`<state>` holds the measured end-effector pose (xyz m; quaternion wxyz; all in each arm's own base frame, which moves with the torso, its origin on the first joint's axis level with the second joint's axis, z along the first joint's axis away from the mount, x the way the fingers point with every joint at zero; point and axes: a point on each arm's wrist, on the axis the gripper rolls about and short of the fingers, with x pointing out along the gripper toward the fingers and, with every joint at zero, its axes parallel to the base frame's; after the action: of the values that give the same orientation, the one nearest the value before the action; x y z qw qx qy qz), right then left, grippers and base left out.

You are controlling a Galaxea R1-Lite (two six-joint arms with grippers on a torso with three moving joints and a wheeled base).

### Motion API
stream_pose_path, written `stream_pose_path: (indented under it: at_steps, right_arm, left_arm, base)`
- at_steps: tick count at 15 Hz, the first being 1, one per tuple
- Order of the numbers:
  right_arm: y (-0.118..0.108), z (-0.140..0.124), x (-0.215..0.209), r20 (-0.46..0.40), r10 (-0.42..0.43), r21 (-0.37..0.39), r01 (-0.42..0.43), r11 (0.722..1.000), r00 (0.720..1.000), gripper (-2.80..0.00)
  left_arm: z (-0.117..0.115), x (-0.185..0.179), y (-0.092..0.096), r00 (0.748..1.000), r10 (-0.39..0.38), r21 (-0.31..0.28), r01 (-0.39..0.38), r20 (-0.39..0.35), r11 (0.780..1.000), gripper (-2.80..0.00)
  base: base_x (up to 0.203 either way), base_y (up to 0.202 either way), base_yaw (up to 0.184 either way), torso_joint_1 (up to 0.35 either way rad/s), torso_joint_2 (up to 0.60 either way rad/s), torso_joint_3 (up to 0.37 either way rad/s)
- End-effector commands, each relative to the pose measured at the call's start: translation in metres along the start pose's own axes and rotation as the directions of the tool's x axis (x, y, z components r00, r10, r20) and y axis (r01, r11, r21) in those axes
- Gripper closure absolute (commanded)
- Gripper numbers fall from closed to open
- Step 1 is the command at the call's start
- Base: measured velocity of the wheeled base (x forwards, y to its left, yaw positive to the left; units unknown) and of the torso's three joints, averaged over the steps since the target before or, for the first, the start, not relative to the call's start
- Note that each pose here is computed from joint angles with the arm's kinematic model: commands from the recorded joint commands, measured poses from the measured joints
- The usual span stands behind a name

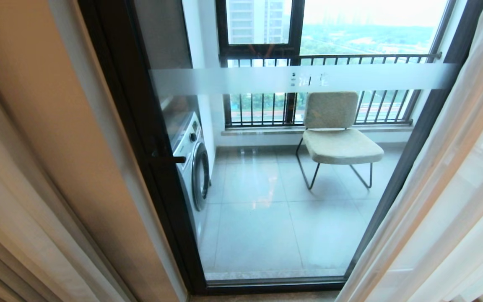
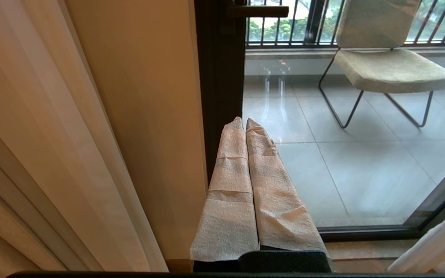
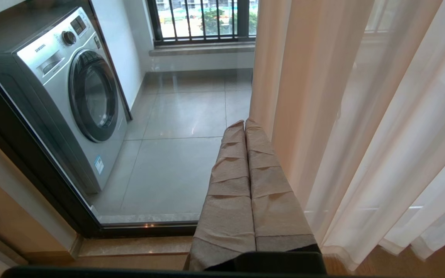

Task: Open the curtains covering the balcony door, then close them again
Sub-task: Close the inner curtains on both sides

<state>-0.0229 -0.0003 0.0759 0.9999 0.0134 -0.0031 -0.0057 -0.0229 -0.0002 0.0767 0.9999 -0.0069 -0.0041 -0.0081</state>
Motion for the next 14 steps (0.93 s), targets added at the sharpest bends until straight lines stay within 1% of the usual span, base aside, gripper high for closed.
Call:
stream_pose_path:
  at_steps: [1,4,5,6,8,10,12,14]
  right_arm:
    - [0.0,0.0,0.0,-0.001,-0.001,-0.001,0.001,1.0,1.0,0.0]
    - [0.0,0.0,0.0,-0.001,-0.001,0.001,0.001,1.0,1.0,0.0]
    - [0.0,0.0,0.0,-0.001,-0.001,0.001,0.001,1.0,1.0,0.0]
    - [0.0,0.0,0.0,-0.001,-0.001,0.001,0.001,1.0,1.0,0.0]
    - [0.0,0.0,0.0,-0.001,-0.001,0.001,0.001,1.0,1.0,0.0]
    - [0.0,0.0,0.0,-0.001,-0.001,-0.001,0.001,1.0,1.0,0.0]
    - [0.0,0.0,0.0,-0.001,-0.001,-0.001,0.001,1.0,1.0,0.0]
    - [0.0,0.0,0.0,-0.001,-0.001,0.001,0.001,1.0,1.0,0.0]
  left_arm:
    - [0.0,0.0,0.0,1.0,0.003,-0.003,-0.003,-0.001,1.0,0.0]
    - [0.001,0.0,0.0,1.0,0.004,-0.003,-0.004,0.002,1.0,0.0]
    - [0.009,-0.002,0.0,1.0,0.004,-0.006,-0.004,0.015,1.0,0.0]
    - [0.018,-0.002,0.0,1.0,0.003,-0.016,-0.003,0.003,1.0,0.0]
    - [0.039,0.0,0.0,1.0,0.005,-0.035,-0.005,-0.004,0.999,0.0]
    - [0.062,0.002,0.0,0.999,0.033,-0.038,-0.033,0.001,0.999,0.0]
    - [0.09,0.01,0.001,0.996,0.087,-0.038,-0.087,-0.002,0.996,0.0]
    - [0.12,0.024,0.002,0.988,0.151,-0.036,-0.152,-0.017,0.988,0.0]
  base:
    - [0.0,0.0,0.0,0.0,0.0,0.0]
    - [0.0,0.0,0.0,0.0,0.0,0.0]
    - [0.0,0.0,0.0,0.0,0.0,0.0]
    - [0.0,0.0,0.0,0.0,0.0,0.0]
    - [0.0,0.0,0.0,0.0,0.0,0.0]
    - [0.0,0.0,0.0,0.0,0.0,0.0]
    - [0.0,0.0,0.0,0.0,0.0,0.0]
    - [0.0,0.0,0.0,0.0,0.0,0.0]
